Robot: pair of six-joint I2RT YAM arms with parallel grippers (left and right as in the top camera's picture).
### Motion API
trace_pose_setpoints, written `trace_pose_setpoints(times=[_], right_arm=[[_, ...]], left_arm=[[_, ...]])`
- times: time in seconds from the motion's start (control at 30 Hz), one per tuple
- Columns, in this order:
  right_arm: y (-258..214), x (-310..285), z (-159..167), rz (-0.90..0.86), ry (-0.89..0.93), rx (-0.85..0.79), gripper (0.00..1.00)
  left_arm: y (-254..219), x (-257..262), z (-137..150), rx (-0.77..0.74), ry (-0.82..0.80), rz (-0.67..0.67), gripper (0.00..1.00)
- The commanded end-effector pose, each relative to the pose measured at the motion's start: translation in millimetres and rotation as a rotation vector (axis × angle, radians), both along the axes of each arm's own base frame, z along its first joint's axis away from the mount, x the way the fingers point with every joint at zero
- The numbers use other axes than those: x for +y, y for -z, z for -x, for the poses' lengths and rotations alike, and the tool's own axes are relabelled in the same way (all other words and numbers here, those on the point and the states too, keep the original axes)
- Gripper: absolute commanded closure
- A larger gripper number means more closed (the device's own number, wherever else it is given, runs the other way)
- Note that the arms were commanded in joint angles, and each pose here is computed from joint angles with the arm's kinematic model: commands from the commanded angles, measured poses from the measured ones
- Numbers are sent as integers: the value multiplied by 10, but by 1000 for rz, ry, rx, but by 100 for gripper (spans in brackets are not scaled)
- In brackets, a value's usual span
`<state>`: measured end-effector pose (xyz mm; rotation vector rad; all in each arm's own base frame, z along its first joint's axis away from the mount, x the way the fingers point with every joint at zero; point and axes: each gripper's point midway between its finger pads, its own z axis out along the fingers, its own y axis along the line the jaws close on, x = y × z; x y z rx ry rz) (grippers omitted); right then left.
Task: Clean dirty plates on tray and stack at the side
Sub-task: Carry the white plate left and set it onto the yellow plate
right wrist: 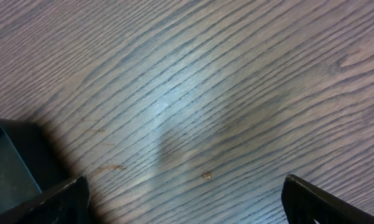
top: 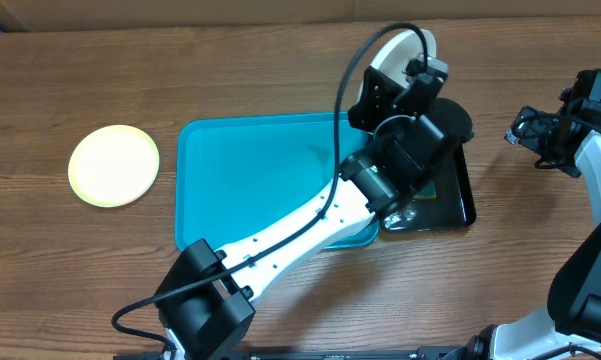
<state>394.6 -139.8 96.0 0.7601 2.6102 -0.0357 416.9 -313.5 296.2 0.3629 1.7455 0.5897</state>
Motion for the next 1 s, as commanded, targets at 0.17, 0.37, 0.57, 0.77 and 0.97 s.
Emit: trace_pose_setpoints(times=[0.17,0.37,0.57,0.77,0.97], right_arm=[[-148,-1,-55,5,-1,-42,0],[-150,-2,-55,5,-1,-43,0],[-149,-1,-55,5,-1,-42,0],[-149,-2,-55,5,-1,-42,0],[-149,-1,-55,5,-1,-42,0]], left_arm=[[-245,-39,134,-25,15,-15,96],[-337,-150,116,-52,63,11,96],[-164,-217,111,-4,98,141,96],[339,-147,34,199,121,343,96],[734,97,-203,434,114,621,96]])
